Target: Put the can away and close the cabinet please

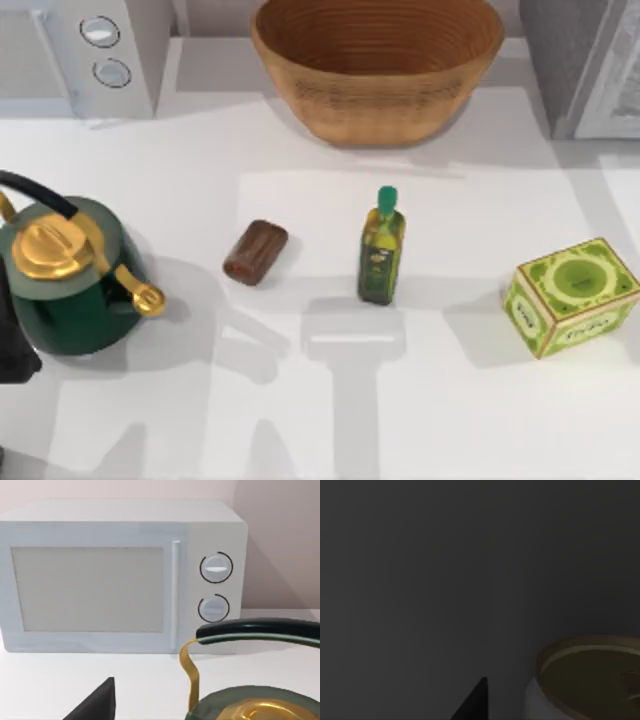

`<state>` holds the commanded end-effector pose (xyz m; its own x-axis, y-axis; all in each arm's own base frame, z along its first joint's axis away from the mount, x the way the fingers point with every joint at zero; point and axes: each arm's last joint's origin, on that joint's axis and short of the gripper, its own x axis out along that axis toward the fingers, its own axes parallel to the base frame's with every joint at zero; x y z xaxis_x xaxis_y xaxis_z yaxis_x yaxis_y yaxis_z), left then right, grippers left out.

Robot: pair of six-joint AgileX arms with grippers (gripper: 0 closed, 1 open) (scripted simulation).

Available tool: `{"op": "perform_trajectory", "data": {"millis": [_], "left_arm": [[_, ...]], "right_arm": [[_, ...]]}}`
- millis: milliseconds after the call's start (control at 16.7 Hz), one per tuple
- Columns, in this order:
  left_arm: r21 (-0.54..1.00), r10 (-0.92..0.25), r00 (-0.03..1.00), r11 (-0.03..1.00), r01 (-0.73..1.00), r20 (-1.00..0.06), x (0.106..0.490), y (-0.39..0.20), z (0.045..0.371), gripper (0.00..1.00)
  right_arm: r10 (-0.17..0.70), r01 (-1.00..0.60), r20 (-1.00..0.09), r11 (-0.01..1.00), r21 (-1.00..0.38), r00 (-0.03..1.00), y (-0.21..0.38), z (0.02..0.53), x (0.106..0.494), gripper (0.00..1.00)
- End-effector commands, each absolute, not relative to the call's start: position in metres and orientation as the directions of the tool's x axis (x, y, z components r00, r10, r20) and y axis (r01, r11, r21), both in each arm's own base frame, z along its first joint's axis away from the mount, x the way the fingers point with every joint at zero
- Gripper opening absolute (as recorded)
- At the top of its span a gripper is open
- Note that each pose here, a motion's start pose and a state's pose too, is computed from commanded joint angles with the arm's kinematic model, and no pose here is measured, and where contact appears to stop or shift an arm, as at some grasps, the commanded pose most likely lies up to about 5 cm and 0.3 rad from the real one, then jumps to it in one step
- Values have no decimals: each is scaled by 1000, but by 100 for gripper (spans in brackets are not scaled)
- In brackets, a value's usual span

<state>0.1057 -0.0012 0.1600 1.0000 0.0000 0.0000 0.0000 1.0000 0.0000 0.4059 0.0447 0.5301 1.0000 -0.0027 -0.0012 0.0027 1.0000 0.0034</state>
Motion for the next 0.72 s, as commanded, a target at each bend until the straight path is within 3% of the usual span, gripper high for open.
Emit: {"op": "perform_trajectory", "data": {"millis": [120, 720], "left_arm": [[0, 0, 1000, 1000, 0, 0, 106, -1, 160, 100], [0, 0, 1000, 1000, 0, 0, 106, -1, 160, 100]], "right_arm": [[-3, 3, -1, 1000, 3, 1000, 45, 530, 406, 100], [-1, 1, 11, 1000, 4, 1000, 44, 533, 403, 100]]}}
